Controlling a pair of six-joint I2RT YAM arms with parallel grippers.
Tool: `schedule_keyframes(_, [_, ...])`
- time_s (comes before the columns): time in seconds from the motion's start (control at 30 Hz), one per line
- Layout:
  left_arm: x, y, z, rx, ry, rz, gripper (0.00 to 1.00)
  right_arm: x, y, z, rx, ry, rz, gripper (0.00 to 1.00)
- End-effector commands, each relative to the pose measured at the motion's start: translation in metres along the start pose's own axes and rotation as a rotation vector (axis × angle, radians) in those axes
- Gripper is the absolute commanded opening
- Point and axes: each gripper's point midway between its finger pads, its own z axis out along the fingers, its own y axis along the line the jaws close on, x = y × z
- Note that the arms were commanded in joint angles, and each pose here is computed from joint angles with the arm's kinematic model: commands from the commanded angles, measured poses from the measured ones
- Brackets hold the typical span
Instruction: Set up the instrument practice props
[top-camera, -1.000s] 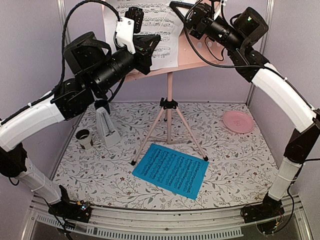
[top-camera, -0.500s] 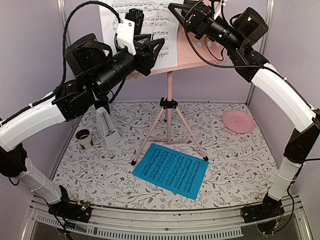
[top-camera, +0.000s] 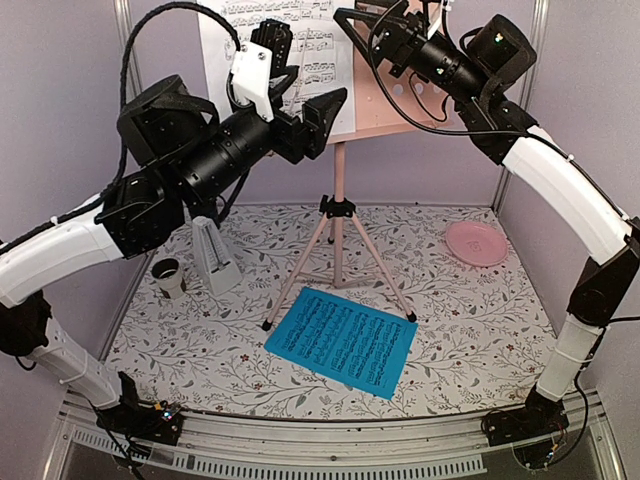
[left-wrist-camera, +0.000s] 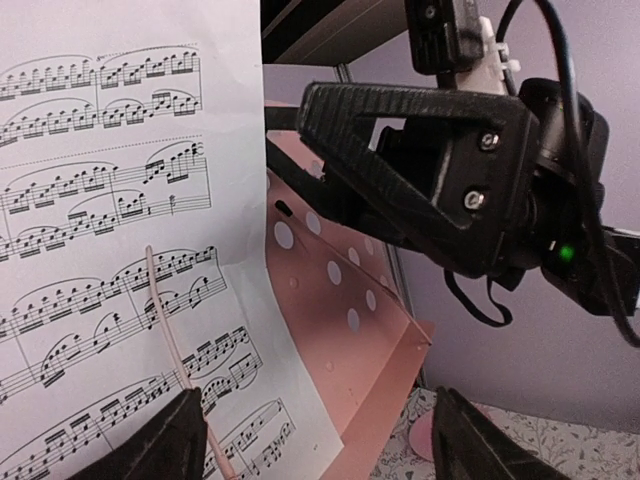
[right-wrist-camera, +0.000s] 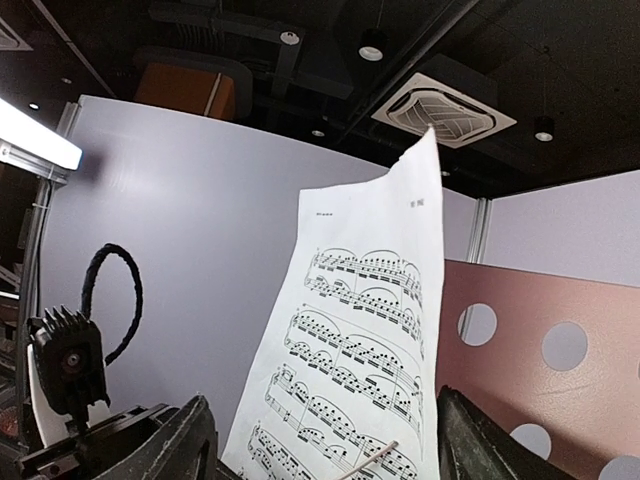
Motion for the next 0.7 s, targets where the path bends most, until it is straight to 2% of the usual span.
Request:
schedule_keyframes(0.0, [-0.026, 0.012, -0.018, -0.068, -0.055, 0.003, 0.82, -0.021, -0.005, -0.006, 0.055, -0.03, -0.036, 0.78])
schedule_keyframes(0.27, [-0.025, 0.032, -0.044, -0.14, -0.036, -0.033, 0.94, -0.025, -0.006, -0.016, 0.113, -0.01, -0.064, 0.9])
schedule_keyframes(0.47, [-0.007, 0.032, -0.069, -0.137, 0.02, -0.037, 0.93, -0.034, 0.003, -0.028, 0.12, 0.006, -0.077, 0.94])
schedule_keyframes(0.67, [0.028, 0.036, -0.101, -0.12, 0.099, -0.101, 0.87, -0.035, 0.02, -0.043, 0.094, 0.069, -0.073, 0.95])
